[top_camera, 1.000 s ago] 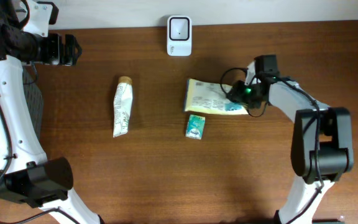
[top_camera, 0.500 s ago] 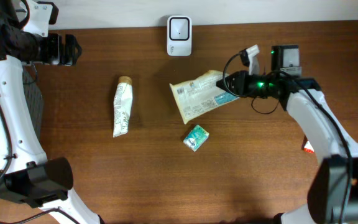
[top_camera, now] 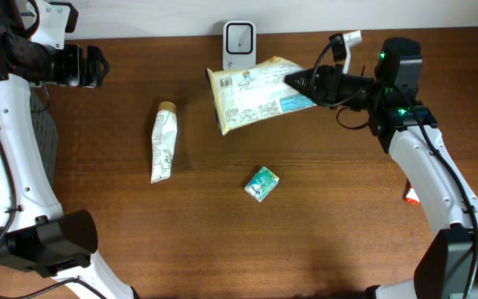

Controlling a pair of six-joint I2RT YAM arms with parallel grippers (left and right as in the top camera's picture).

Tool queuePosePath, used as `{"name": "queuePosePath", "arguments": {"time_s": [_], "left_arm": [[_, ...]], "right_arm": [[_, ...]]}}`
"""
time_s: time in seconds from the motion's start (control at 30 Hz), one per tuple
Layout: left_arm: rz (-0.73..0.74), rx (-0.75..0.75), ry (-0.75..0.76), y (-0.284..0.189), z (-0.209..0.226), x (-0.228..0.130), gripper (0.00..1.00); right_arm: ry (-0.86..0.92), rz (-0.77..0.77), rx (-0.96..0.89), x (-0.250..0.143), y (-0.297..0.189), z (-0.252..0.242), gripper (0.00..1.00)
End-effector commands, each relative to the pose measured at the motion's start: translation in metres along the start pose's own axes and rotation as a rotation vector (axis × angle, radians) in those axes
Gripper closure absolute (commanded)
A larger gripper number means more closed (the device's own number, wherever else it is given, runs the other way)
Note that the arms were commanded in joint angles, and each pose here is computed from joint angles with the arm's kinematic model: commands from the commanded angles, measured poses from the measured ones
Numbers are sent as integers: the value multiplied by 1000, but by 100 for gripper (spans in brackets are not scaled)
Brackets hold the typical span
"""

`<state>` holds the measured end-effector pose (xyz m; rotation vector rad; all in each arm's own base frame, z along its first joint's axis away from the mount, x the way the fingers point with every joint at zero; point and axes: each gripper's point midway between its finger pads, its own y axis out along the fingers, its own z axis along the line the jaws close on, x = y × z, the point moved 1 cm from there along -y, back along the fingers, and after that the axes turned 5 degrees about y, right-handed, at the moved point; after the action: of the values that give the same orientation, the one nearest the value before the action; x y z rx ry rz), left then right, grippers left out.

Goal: Scan the item barcode
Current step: 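Lift the yellow bag and carry it toward the scanner, then hold the yellow bag's barcode against the scanner with the right gripper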

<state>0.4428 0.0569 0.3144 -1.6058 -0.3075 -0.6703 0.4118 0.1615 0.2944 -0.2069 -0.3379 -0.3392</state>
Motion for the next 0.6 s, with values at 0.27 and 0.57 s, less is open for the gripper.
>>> {"name": "queuePosePath", "arguments": {"time_s": [0.27,0.57], "left_arm": [[-21,11,14,-9,1,2,1],[-20,11,14,-9,1,2,1]], "right_arm": [[-258,-96,-286,-1,30,-11,96],[-1095,-379,-1141,35,53,-1,96]]}}
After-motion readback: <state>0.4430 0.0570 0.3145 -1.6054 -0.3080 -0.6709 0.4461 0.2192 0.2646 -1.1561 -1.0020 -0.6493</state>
